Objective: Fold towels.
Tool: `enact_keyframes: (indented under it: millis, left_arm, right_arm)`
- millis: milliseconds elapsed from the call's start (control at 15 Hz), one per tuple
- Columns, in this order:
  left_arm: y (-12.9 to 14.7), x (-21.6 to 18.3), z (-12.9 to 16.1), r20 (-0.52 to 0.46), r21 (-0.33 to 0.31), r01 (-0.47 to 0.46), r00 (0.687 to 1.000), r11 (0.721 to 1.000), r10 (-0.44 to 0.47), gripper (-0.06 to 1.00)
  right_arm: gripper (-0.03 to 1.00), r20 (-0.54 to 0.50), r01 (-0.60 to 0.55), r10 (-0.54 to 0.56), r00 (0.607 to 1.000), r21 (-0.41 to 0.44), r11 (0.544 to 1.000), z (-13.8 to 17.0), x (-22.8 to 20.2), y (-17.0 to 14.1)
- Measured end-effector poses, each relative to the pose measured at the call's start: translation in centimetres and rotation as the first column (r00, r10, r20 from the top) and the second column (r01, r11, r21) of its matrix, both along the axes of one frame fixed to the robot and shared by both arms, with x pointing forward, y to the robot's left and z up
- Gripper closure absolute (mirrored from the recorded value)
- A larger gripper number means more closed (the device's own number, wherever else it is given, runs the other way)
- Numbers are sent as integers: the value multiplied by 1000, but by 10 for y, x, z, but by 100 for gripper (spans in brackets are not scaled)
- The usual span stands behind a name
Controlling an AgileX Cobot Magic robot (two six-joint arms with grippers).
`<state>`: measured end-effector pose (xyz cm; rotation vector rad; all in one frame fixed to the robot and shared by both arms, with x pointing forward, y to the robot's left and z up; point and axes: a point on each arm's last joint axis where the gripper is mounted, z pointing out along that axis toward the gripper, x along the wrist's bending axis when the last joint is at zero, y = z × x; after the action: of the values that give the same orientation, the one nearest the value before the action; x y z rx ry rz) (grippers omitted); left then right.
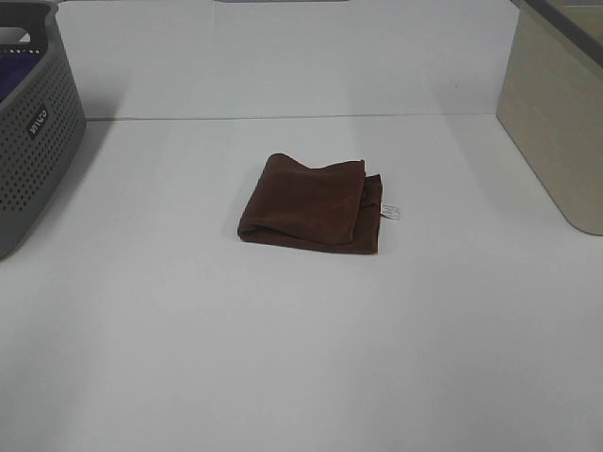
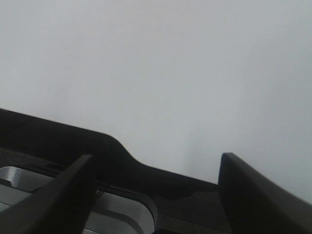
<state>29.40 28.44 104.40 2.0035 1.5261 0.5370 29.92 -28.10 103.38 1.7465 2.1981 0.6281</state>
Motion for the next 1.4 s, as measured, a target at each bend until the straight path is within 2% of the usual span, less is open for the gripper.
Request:
enact_keyframes:
  millis: [267, 400, 600, 867, 1133, 1400]
  left_arm:
    - [1, -4, 2, 27, -7, -4, 1000, 1000, 4, 31]
    - [6, -13, 5, 92, -26, -63, 994, 998, 65, 31]
    - [13, -34, 9, 227, -59, -198, 952, 978, 207, 31]
    - [14, -59, 11, 376, -97, -211, 897, 973, 232, 31]
    - [14, -61, 10, 389, -100, -192, 896, 976, 216, 31]
    - [14, -61, 9, 384, -99, -191, 898, 977, 214, 31]
  right_arm:
    - [29, 74, -1, 0, 997, 10, 1000, 4, -11, -1]
    - [29, 138, -1, -1, 990, 17, 1000, 7, -20, -2]
    - [29, 264, -6, -3, 965, 32, 999, 12, -38, -4]
    - [29, 395, -11, -9, 919, 49, 999, 13, -59, -7]
    - [29, 419, 101, -116, 901, 57, 993, 13, -62, -6]
    - [29, 476, 94, -117, 872, 71, 993, 12, -72, -6]
